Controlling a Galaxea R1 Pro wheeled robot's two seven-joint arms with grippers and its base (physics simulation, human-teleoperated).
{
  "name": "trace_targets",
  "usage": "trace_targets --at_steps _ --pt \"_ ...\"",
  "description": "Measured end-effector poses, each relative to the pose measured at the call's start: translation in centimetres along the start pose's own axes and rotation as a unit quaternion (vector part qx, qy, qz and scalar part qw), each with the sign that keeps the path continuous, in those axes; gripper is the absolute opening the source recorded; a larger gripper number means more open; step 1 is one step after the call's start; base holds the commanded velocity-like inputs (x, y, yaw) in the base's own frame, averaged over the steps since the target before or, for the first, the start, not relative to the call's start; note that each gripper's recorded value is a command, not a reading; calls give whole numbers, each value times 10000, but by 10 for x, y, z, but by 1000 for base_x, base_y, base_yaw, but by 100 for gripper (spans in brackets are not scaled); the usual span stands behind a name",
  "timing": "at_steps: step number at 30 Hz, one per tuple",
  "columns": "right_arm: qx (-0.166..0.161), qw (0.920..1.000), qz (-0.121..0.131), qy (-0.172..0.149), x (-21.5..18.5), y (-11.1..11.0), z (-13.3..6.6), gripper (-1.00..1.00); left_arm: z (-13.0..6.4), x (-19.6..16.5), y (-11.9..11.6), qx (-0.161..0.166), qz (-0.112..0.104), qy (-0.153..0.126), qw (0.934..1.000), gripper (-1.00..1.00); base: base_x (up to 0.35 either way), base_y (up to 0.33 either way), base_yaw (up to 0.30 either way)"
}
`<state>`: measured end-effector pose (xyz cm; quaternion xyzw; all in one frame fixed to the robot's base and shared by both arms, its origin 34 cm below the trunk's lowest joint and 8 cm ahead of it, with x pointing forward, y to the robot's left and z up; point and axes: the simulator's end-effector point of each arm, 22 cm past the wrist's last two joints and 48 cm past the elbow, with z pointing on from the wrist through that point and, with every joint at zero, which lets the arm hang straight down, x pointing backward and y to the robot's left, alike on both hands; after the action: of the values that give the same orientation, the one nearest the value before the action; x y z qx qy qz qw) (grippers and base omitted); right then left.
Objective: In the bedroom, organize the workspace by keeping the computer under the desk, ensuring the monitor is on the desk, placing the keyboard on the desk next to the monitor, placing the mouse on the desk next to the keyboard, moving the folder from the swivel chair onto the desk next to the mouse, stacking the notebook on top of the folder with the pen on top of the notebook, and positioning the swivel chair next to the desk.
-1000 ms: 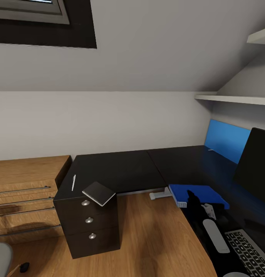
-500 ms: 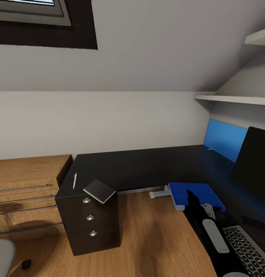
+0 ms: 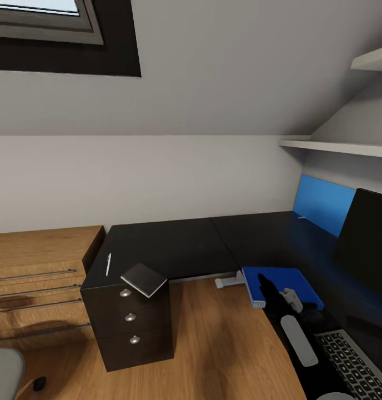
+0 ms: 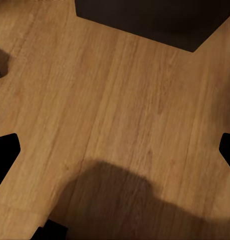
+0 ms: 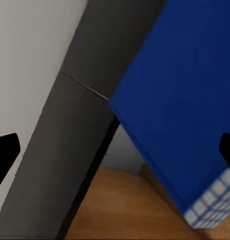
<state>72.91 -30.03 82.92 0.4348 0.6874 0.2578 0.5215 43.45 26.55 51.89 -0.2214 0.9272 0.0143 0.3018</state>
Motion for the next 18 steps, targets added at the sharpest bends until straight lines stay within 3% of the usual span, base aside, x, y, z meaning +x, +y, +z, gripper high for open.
trace_targets --at_steps 4,7,11,18 --pt "-372 9973 -559 285 31 34 -4 100 0 0 -1 7 12 3 10000 100 0 0 0" --pt "-818 9891 -1019 685 77 65 -13 100 0 4 0 5 23 41 10000 100 0 0 0" --pt "-1297 9808 -1149 890 99 89 -22 100 -1 7 0 1 30 68 10000 100 0 0 3" --pt "-1419 9776 -1187 1004 112 93 -25 100 -1 7 0 0 32 72 10000 100 0 0 189"
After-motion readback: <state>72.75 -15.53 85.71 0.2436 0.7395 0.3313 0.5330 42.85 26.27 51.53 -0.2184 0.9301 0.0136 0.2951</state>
